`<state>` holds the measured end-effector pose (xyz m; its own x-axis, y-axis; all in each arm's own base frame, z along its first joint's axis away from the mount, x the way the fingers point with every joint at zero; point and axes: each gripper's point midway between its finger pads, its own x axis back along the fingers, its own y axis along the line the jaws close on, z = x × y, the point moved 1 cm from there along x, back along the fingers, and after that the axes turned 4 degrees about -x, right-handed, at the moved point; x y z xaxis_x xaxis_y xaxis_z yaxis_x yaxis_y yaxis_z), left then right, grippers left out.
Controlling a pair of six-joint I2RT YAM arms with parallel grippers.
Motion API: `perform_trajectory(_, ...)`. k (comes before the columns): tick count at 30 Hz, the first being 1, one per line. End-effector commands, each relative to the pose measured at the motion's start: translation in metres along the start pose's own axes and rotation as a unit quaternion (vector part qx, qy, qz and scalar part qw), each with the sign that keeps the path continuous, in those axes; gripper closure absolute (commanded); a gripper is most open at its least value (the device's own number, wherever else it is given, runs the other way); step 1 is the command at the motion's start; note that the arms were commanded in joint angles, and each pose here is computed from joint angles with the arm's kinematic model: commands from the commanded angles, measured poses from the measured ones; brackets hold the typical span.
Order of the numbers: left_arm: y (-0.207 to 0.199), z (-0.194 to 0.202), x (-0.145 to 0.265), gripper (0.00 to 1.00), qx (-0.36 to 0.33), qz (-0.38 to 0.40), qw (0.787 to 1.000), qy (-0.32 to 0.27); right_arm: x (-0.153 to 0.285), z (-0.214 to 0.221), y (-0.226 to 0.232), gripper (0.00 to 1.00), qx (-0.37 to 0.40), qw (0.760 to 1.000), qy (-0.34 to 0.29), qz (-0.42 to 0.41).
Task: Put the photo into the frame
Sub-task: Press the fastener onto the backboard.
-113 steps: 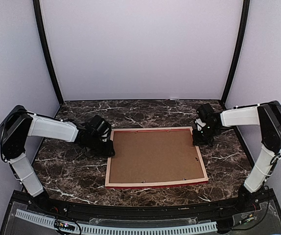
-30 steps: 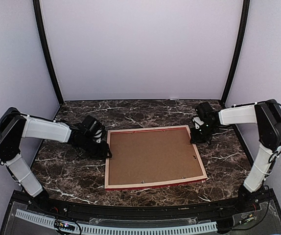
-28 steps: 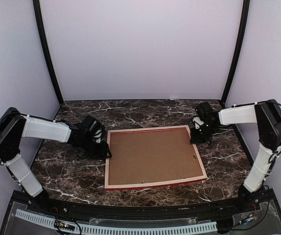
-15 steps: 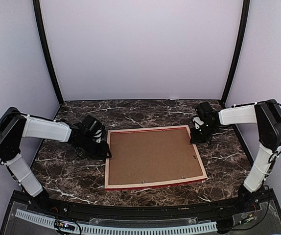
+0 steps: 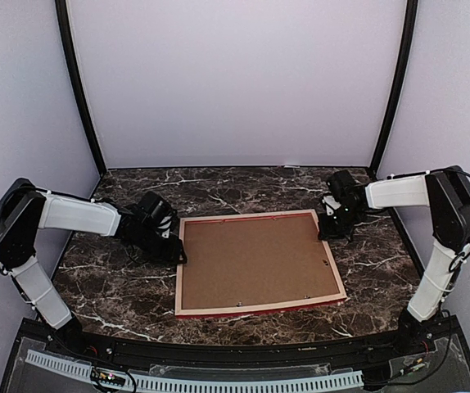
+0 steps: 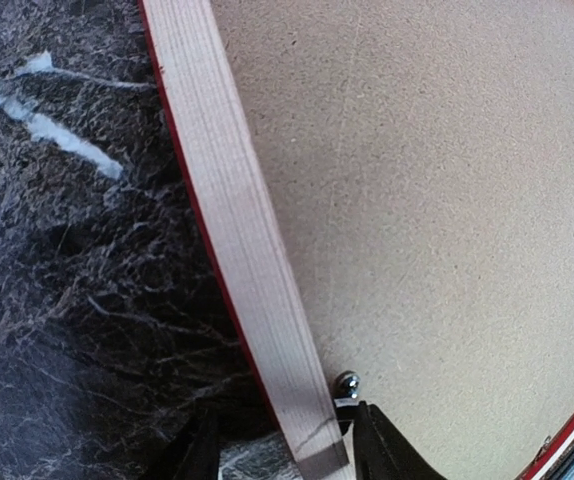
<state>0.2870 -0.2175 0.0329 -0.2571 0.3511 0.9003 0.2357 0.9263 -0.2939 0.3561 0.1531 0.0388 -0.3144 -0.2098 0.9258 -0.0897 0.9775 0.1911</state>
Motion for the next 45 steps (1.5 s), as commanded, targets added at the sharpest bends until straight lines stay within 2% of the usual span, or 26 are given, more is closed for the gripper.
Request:
perform_trajectory(1,0.015,0.025,-0.004,0.51,0.006,-0.025,0.999,0.047,-0.012,0.009,0.002,0.84,0.003,1.000,0.027,-0.008)
perform_trajectory(8,0.007,0.018,0.000,0.43,0.003,-0.005,0.999,0.035,-0.012,0.008,0.003,0.84,0.004,1.000,0.028,-0.009)
perform_trajectory(17,0.021,0.028,-0.013,0.43,-0.016,-0.065,0.996,0.058,-0.014,0.013,0.001,0.84,0.003,0.999,0.031,-0.009)
perform_trajectory(24,0.025,0.032,-0.014,0.53,-0.030,-0.094,0.993,0.066,-0.016,0.014,0.002,0.84,0.002,0.999,0.034,-0.012)
perform_trajectory(45,0.024,0.039,-0.013,0.77,-0.089,-0.088,0.989,0.080,-0.016,0.016,0.000,0.85,0.006,0.999,0.039,-0.006)
